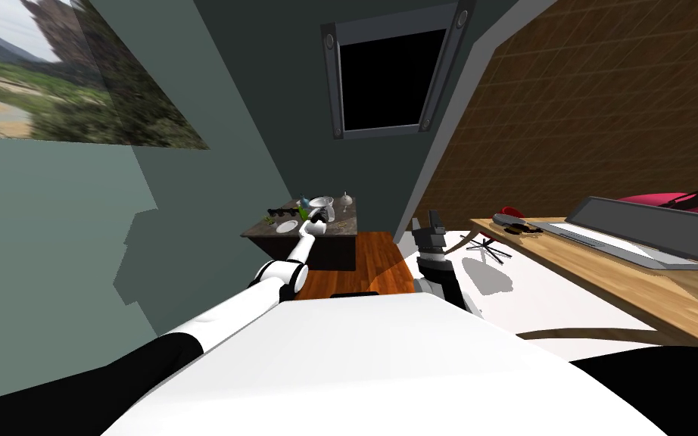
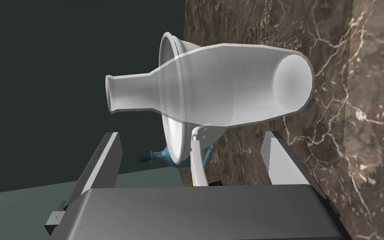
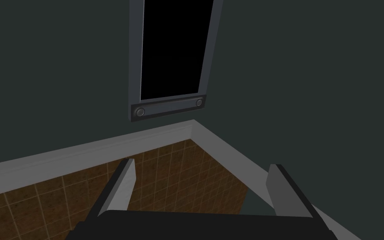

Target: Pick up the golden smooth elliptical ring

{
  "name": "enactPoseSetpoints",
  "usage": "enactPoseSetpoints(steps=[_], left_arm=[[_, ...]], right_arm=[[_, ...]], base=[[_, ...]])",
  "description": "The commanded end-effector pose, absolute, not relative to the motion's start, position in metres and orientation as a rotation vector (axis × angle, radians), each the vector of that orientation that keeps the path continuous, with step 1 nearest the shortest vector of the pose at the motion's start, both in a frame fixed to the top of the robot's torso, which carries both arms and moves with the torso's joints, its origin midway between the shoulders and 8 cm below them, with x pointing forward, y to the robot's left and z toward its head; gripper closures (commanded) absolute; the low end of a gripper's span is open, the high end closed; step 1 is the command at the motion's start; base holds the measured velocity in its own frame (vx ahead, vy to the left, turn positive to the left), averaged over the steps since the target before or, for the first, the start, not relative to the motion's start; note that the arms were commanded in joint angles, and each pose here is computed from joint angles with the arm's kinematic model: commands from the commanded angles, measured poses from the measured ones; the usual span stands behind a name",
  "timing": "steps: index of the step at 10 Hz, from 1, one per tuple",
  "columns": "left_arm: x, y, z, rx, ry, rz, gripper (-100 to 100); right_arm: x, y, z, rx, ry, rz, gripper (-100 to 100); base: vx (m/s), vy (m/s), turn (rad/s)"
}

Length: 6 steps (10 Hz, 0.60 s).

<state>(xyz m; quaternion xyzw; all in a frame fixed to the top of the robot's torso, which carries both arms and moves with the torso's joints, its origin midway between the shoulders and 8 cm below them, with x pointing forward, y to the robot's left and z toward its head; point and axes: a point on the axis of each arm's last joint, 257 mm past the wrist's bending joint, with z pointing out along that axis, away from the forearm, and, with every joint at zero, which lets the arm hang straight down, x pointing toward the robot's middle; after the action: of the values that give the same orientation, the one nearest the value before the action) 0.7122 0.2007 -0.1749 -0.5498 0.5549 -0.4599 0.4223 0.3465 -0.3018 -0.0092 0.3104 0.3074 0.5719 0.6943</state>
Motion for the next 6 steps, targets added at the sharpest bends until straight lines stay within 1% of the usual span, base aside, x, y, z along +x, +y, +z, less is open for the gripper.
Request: enactPoseSetpoints(steps=[1,6], left_arm=[[0.712,0.200,-0.191,-1.412,1.414,-1.125,-100],[0.716,0.179,-0.216,-1.523,1.493,-1.066,-100]], right_arm=[[0.346,-0.302,-0.009,0.693,0.686,1.277,0],[0.346,-0.302,-0.009,0.693,0.686,1.277,0]], base=[[0.010,0.010,-0.007],[0.017,0.015,-0.002]])
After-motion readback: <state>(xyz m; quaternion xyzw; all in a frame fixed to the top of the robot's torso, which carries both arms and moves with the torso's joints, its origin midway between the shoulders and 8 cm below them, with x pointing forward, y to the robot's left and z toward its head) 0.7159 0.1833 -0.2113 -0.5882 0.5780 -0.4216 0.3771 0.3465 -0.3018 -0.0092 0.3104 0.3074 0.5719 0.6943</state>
